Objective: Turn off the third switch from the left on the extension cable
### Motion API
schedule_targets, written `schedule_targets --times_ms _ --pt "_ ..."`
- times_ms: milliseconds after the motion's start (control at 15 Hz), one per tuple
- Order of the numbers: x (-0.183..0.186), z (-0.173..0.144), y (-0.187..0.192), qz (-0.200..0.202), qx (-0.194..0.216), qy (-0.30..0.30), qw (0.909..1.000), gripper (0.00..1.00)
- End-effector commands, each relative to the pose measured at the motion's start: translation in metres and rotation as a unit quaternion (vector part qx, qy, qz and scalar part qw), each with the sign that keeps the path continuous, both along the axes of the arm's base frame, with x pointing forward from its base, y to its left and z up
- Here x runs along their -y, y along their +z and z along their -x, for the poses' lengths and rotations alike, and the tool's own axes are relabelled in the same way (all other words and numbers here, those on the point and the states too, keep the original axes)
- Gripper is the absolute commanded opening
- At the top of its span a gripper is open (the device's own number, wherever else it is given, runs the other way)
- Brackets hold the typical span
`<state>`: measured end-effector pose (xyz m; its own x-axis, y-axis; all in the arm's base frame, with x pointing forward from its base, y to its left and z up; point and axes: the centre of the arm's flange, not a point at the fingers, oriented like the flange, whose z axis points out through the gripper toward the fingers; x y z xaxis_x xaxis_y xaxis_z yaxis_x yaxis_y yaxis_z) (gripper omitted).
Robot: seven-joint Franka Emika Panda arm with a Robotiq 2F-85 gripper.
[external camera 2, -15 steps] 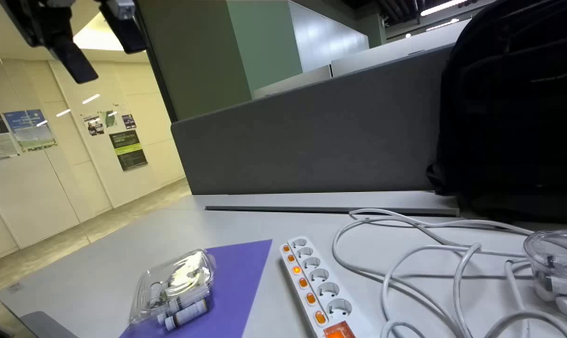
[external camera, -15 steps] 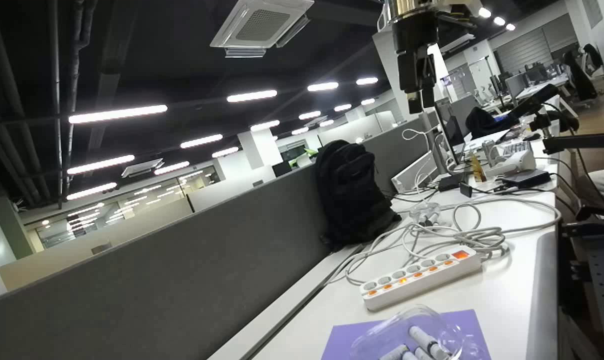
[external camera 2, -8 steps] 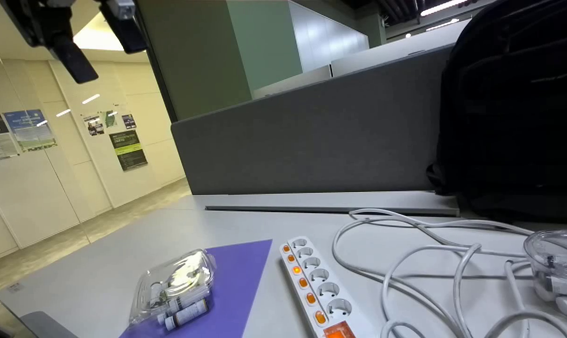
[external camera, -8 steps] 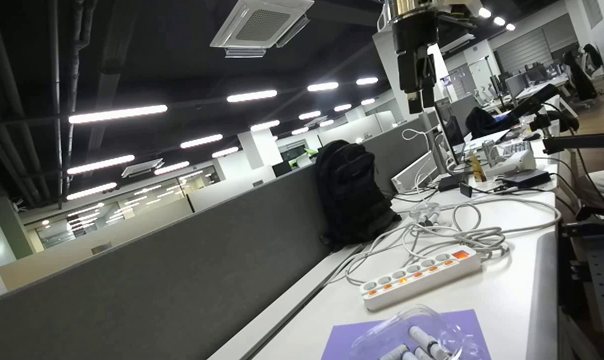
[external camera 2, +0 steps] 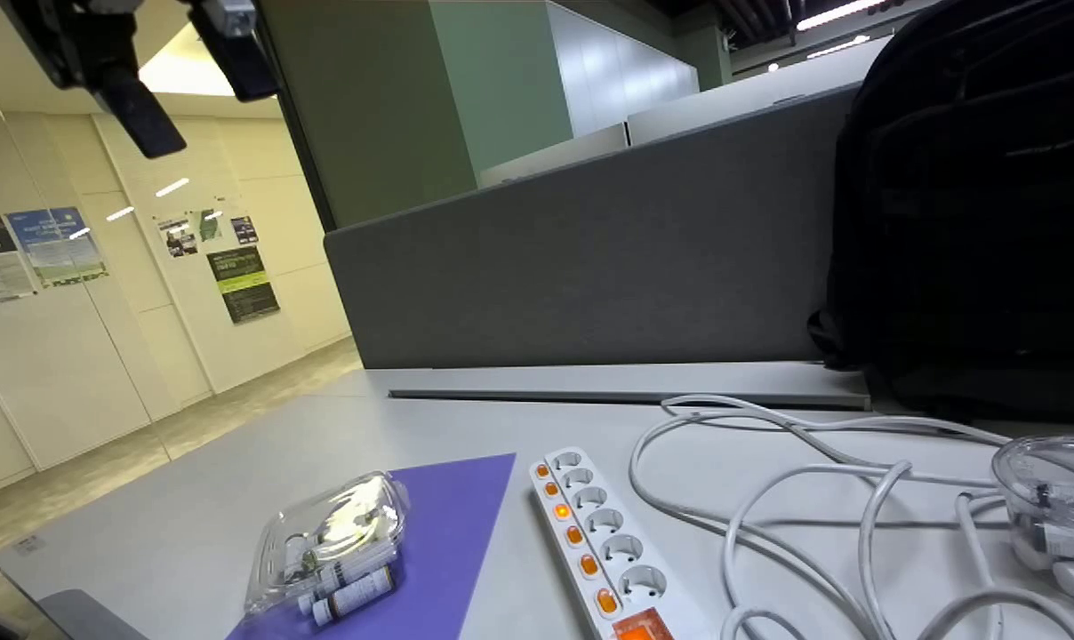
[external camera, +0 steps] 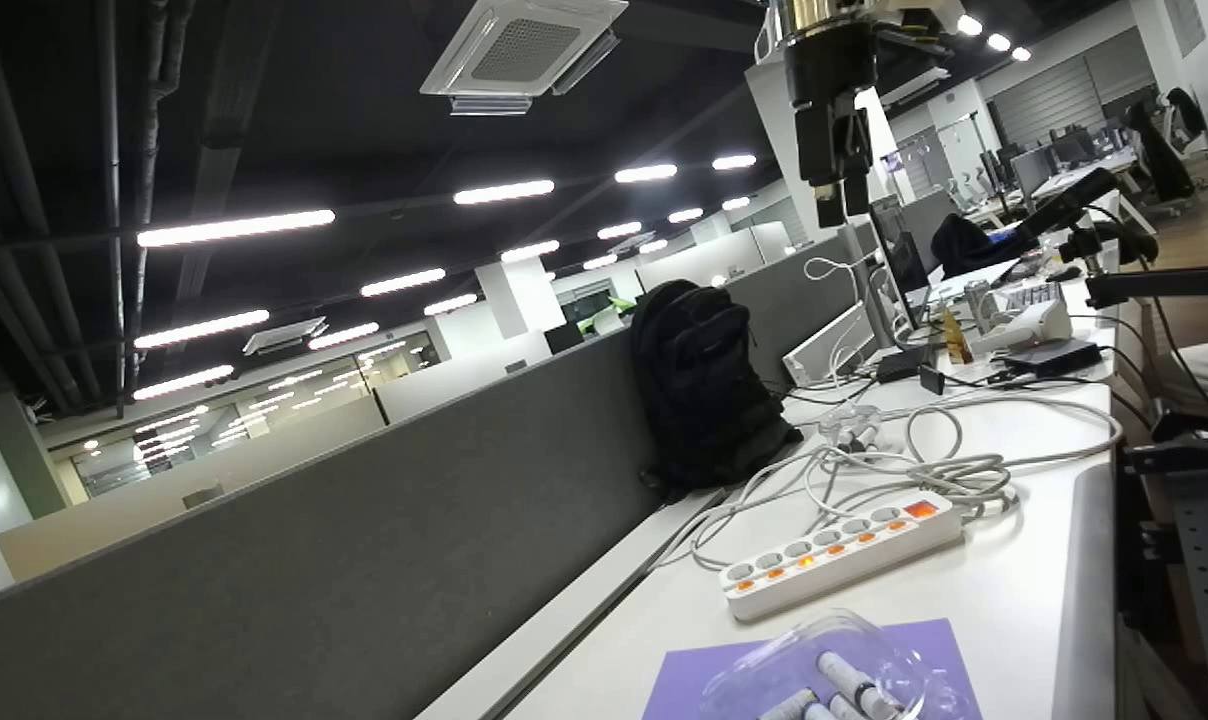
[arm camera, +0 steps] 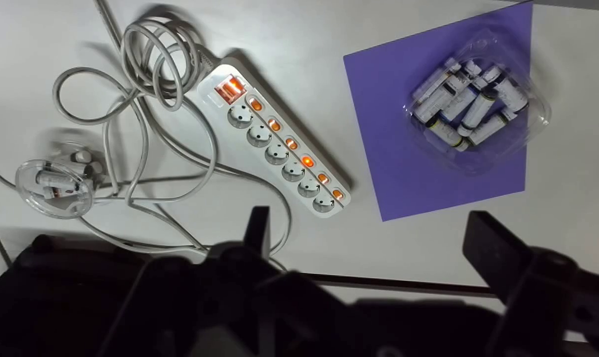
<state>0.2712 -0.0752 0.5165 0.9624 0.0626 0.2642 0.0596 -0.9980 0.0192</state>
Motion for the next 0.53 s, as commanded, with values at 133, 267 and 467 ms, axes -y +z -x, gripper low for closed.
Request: schedule_targets --times_ms 133,267,467 --pt "0.002 -0.021 -0.014 -0.005 0.019 -0.017 0.9997 1.00" --pt "0.004 -0.036 -0.025 -0.012 0.025 -0.029 0.9992 1.00" --pt "0.007 -0.061 -0.047 -0.028 0.031 -0.044 0.9982 1.00"
